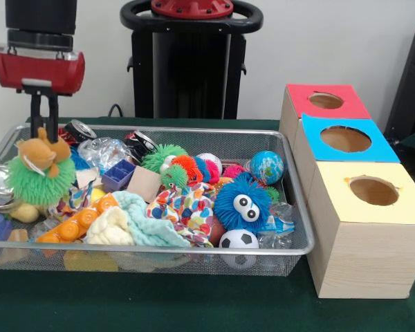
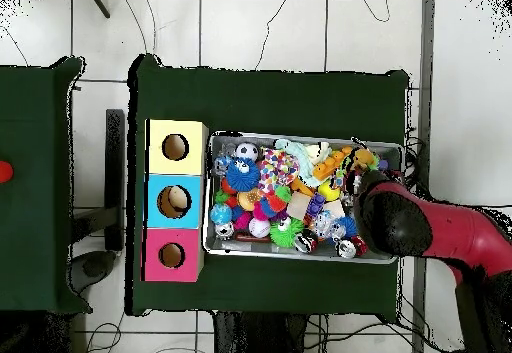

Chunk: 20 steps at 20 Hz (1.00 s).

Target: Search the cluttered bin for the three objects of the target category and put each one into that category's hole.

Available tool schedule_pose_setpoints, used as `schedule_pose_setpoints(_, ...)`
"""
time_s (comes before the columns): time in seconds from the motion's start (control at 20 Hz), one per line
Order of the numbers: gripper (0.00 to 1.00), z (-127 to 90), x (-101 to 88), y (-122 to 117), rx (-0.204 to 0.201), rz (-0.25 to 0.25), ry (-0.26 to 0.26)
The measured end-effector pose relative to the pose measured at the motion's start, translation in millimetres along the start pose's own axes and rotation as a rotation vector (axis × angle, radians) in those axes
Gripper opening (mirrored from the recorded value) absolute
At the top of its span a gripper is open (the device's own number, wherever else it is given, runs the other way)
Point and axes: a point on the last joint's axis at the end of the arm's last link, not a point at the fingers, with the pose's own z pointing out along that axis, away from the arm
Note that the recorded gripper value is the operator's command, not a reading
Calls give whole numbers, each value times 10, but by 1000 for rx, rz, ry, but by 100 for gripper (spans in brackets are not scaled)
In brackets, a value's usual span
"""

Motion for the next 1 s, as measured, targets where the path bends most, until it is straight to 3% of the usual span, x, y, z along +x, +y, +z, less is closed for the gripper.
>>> schedule_pose_setpoints(0.45, 0, -200, -153, 101, -16, -26, -43)
schedule_pose_setpoints(0.6, 0, -231, -232, 125, -42, -20, -66)
schedule_pose_setpoints(0.7, 0, -242, -259, 133, -68, -3, -77)
schedule_pose_setpoints(0.9, 0, -229, -254, 182, -175, 61, -96)
schedule_pose_setpoints(1.0, 0, -194, -223, 202, -190, 64, -82)
